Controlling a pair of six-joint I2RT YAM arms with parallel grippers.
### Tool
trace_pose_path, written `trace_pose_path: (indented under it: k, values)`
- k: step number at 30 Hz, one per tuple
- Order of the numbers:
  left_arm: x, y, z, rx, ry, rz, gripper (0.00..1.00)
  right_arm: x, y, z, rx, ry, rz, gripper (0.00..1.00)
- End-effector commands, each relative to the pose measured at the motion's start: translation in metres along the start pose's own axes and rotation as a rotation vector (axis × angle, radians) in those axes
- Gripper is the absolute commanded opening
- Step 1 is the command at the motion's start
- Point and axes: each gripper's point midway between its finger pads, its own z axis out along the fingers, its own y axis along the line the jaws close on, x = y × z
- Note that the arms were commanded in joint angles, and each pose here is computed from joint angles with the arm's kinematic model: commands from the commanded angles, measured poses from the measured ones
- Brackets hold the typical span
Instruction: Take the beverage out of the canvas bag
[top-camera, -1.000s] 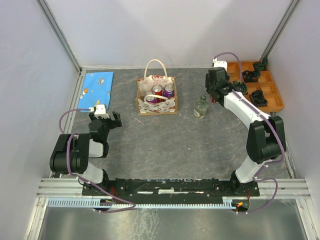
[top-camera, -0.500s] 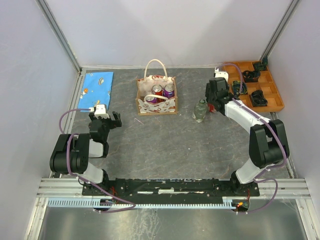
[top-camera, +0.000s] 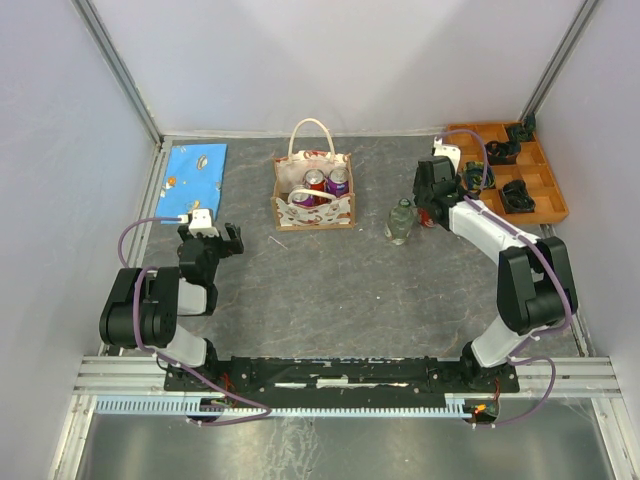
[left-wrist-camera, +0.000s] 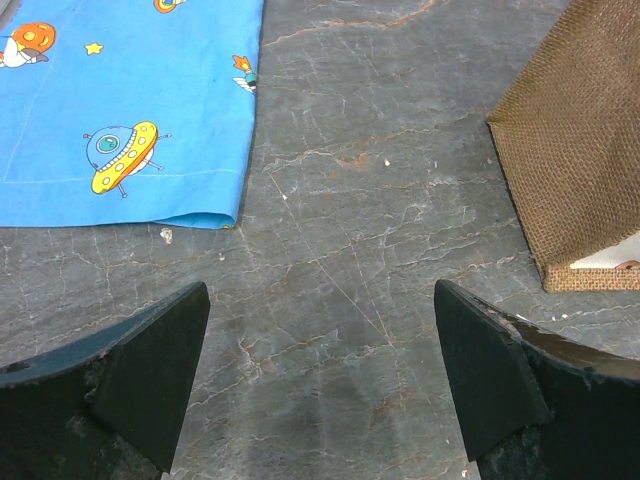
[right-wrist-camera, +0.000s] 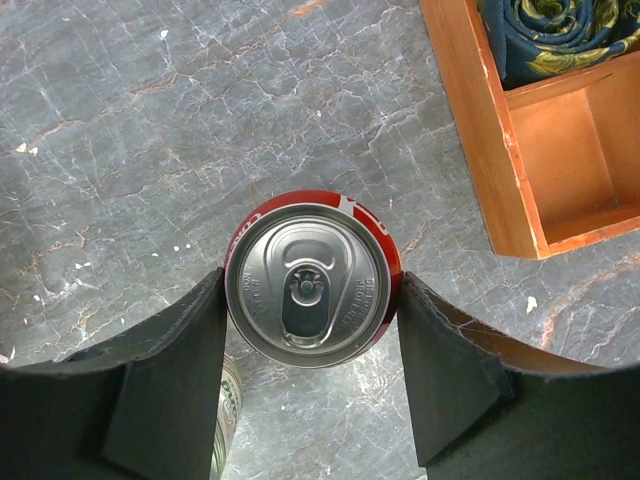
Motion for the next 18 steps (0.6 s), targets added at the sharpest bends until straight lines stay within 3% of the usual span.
trace_pose_path:
  k: [1, 5, 10, 18]
  values:
    - [-0.019, 0.001, 0.006, -0.003, -0.061, 0.045, 0.99, -0.041, 0.001, -0.004, 0.014, -0.112, 0.079, 0.42]
    - [-0.02, 0.001, 0.006, -0.003, -0.063, 0.045, 0.99, -0.037, 0.001, -0.003, 0.017, -0.093, 0.09, 0.73]
    - [-0.02, 0.001, 0.006, -0.003, -0.063, 0.045, 0.99, -0.04, -0.002, -0.004, 0.032, -0.105, 0.096, 0.98]
    - [-0.02, 0.001, 0.006, -0.003, -0.062, 0.045, 0.99, -0.079, -0.009, -0.026, 0.038, -0.206, 0.117, 0.99]
